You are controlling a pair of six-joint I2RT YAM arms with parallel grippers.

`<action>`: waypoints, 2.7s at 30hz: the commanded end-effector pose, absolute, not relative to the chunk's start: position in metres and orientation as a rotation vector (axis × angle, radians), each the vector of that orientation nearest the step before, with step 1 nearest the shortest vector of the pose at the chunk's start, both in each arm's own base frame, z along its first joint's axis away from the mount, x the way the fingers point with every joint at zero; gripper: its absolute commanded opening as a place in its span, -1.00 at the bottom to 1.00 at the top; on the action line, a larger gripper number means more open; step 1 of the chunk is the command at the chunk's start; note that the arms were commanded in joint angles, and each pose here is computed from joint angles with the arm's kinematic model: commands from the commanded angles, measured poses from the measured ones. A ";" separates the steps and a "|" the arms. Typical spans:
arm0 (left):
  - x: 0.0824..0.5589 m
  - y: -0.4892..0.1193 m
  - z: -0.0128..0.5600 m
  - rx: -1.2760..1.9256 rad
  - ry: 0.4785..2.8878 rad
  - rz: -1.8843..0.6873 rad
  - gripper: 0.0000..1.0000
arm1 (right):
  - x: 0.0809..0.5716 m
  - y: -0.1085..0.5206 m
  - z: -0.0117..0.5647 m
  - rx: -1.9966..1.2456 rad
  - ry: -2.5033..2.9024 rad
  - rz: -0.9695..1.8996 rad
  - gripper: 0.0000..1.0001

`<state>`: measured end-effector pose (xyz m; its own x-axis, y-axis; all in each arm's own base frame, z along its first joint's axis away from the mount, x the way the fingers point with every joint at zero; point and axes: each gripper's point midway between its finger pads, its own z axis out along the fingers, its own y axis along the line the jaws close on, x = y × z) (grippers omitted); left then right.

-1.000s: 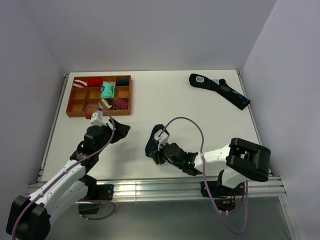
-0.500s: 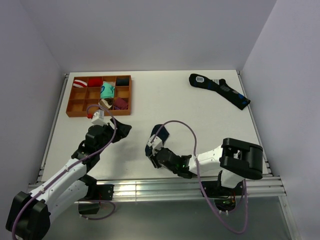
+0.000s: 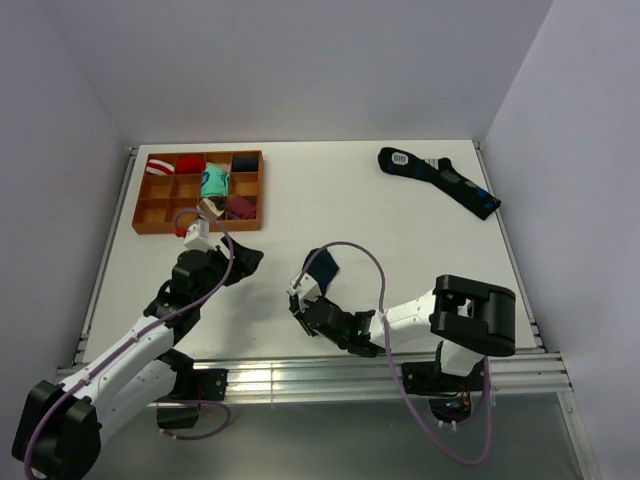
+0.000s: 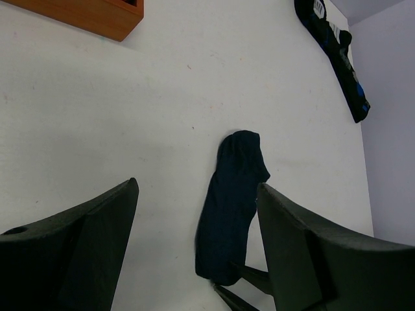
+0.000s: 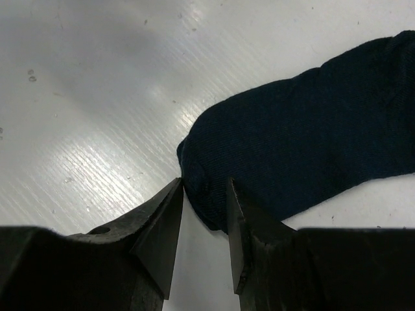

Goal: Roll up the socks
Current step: Roll the sock at the center of the board.

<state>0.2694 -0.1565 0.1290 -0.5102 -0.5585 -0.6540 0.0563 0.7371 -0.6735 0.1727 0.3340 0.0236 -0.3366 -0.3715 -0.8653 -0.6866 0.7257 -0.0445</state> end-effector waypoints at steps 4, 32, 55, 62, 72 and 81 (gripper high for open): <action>0.274 -0.159 0.135 -0.370 1.934 -0.812 0.58 | 0.177 0.347 0.034 -0.819 1.922 0.354 -0.18; 0.271 -0.159 0.123 -0.355 1.955 -0.790 0.54 | 0.170 0.348 0.032 -0.762 1.995 0.491 -0.49; 0.241 -0.206 0.107 -0.240 1.895 -0.874 -0.21 | 0.171 0.314 0.016 -0.380 2.473 1.190 -0.56; 0.223 -0.235 0.096 -0.097 1.875 -0.875 0.06 | 0.169 0.310 0.015 -0.268 2.568 1.313 -0.57; 0.204 -0.251 0.084 0.079 1.830 -0.914 0.21 | 0.175 0.302 0.011 -0.168 2.696 1.401 -0.56; 0.198 -0.268 0.084 0.216 1.813 -0.947 0.21 | 0.182 0.297 0.011 -0.096 2.825 1.435 -0.56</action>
<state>0.1982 -0.2520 0.0618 -0.4996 -0.2627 -0.8255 0.4592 0.7277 -0.5095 0.1860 0.3021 0.0168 -0.9956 -0.0491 -0.0793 -0.0931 0.5616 0.8221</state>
